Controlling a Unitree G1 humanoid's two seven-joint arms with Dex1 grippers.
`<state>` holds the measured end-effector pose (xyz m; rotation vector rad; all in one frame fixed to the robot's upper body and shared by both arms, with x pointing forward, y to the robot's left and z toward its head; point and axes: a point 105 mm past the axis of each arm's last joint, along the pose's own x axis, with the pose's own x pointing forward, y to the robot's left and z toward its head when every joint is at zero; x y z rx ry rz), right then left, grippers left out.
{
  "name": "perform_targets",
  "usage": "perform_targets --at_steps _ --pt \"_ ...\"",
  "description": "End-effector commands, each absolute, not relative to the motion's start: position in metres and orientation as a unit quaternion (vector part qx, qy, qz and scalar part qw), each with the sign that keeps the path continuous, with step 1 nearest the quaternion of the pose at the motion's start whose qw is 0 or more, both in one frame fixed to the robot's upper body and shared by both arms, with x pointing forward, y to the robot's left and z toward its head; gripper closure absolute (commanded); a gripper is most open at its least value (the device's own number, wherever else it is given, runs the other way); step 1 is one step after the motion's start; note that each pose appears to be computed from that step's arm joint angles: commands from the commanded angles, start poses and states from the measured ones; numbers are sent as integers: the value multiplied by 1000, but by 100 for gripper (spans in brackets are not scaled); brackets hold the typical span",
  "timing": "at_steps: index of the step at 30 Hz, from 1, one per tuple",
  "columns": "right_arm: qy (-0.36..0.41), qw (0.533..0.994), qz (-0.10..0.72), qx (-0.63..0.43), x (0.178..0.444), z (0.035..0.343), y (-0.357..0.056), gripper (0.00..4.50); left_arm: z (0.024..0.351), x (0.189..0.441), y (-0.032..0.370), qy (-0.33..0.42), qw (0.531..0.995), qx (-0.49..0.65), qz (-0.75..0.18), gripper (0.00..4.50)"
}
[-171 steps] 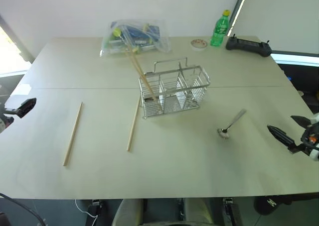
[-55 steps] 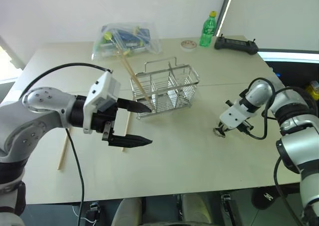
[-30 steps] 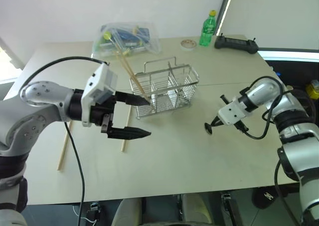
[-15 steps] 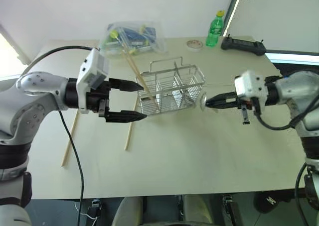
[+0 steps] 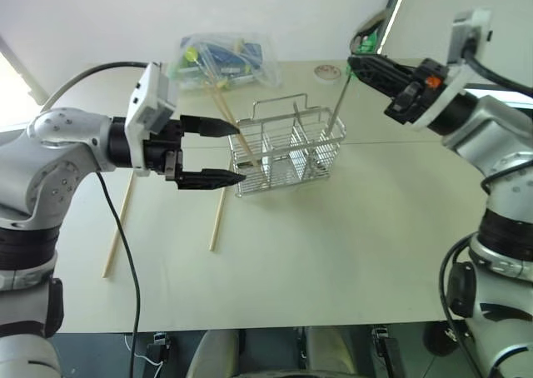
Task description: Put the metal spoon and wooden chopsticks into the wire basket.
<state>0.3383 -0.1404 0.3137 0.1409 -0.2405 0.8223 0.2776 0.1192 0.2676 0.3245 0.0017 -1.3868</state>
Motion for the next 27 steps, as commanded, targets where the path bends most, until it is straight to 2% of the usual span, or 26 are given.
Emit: perform_targets --at_steps 1,6,10,11,13,19,23,27 --pt "-148 915 367 73 353 321 -134 445 280 276 119 -25 756 168 -632 0" --pt "-138 932 333 50 374 296 -132 445 283 276 120 -27 758 171 -629 0" --pt "-107 943 314 20 383 265 -133 445 286 278 122 -33 766 174 -617 0" --pt "-101 943 317 14 382 259 -132 384 287 278 123 -35 768 175 -615 0" --pt "-92 943 321 10 380 252 -131 313 289 279 125 -39 773 175 -608 0" --pt "-86 946 312 -5 379 249 -134 13 290 282 126 -43 780 174 -600 0" --pt "-94 945 311 -29 374 258 -140 6 289 284 126 -44 782 173 -597 0" --pt "-116 933 332 -73 355 295 -156 6 292 289 130 -48 792 179 -582 0"
